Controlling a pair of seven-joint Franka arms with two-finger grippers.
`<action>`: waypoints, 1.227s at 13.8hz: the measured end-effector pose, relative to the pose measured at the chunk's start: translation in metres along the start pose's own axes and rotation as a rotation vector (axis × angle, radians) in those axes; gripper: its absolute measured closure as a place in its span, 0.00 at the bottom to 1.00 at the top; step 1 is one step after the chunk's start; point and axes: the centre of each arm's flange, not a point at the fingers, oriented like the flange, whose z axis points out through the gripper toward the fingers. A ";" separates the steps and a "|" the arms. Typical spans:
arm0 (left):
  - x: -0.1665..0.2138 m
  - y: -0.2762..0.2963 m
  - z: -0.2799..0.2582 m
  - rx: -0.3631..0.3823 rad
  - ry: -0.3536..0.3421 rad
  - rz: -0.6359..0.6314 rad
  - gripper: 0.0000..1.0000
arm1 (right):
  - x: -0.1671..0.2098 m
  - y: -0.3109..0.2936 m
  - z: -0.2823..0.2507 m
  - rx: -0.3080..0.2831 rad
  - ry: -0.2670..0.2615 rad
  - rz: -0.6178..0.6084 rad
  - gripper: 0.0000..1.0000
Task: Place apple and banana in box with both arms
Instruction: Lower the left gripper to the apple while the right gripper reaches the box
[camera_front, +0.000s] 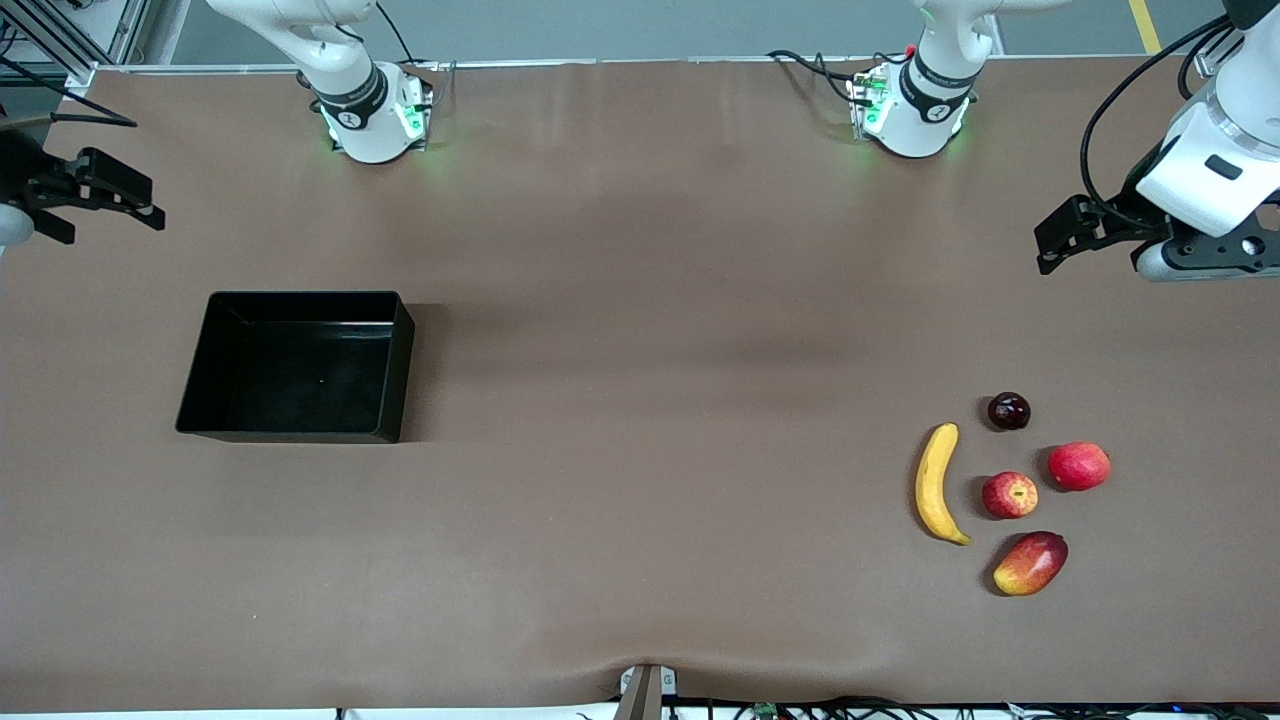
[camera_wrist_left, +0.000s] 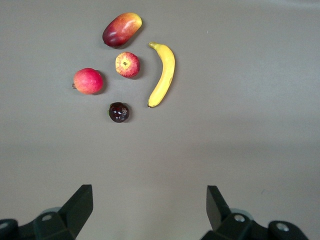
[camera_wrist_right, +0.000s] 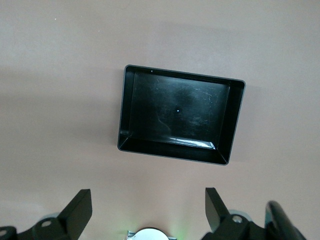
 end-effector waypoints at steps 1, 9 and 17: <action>0.000 0.000 0.000 0.000 0.000 0.000 0.00 | 0.000 0.001 0.000 0.000 0.000 0.001 0.00; 0.018 -0.001 0.029 -0.004 -0.024 -0.004 0.00 | 0.002 0.031 0.003 0.006 0.003 0.049 0.00; 0.103 -0.022 0.209 0.096 -0.049 0.018 0.00 | 0.003 0.028 0.001 0.003 0.006 0.043 0.00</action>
